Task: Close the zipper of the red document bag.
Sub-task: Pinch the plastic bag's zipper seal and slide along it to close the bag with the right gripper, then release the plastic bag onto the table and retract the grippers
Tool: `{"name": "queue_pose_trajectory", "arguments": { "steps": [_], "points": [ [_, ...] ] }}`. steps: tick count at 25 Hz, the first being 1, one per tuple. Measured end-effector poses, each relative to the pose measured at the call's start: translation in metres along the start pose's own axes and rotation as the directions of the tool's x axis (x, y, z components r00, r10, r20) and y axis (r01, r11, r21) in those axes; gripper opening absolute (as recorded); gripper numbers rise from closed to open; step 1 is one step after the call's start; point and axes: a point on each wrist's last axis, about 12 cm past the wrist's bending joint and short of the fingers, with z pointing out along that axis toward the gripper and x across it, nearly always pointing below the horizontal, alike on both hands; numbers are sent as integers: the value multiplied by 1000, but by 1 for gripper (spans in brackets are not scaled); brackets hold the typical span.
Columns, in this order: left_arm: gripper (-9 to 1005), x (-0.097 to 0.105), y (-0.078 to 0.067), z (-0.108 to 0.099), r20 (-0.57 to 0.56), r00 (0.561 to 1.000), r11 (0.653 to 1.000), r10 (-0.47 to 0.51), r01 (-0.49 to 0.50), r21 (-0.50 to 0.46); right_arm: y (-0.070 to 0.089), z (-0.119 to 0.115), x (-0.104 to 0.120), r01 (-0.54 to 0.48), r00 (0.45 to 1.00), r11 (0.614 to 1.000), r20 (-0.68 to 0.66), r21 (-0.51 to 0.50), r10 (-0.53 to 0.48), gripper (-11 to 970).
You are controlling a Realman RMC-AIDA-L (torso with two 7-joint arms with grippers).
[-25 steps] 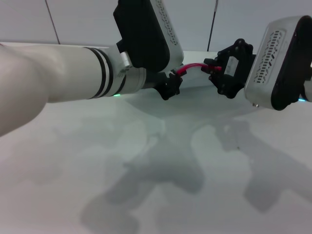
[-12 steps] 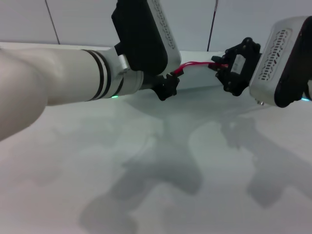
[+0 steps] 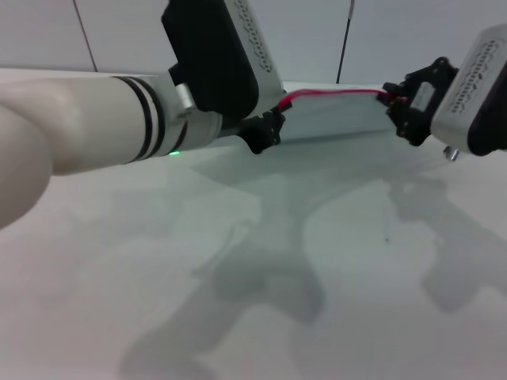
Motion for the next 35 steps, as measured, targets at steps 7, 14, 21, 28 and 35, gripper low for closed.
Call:
{"name": "queue_pose_trajectory", "arguments": {
  "steps": [7, 14, 21, 28, 35],
  "points": [
    [47, -5, 1, -17, 28, 1000, 999, 3, -2, -39, -14, 0, 22, -42, 998, 996, -48, 79, 46, 81],
    [46, -11, -1, -32, 59, 998, 998, -2, 6, -63, -29, 0, 42, -79, 991, 984, -91, 157, 94, 79],
    [46, -7, 4, -39, 58, 998, 996, -17, 22, -92, -43, -5, 58, -119, 983, 961, -109, 248, 150, 78],
    [45, -5, 9, -43, 58, 998, 993, -24, 31, -113, -49, -9, 63, -134, 979, 952, -110, 275, 169, 110],
    [46, -4, 13, -38, 52, 998, 993, -23, 29, -115, -47, -8, 61, -136, 980, 952, -103, 273, 170, 155]
  ]
}}
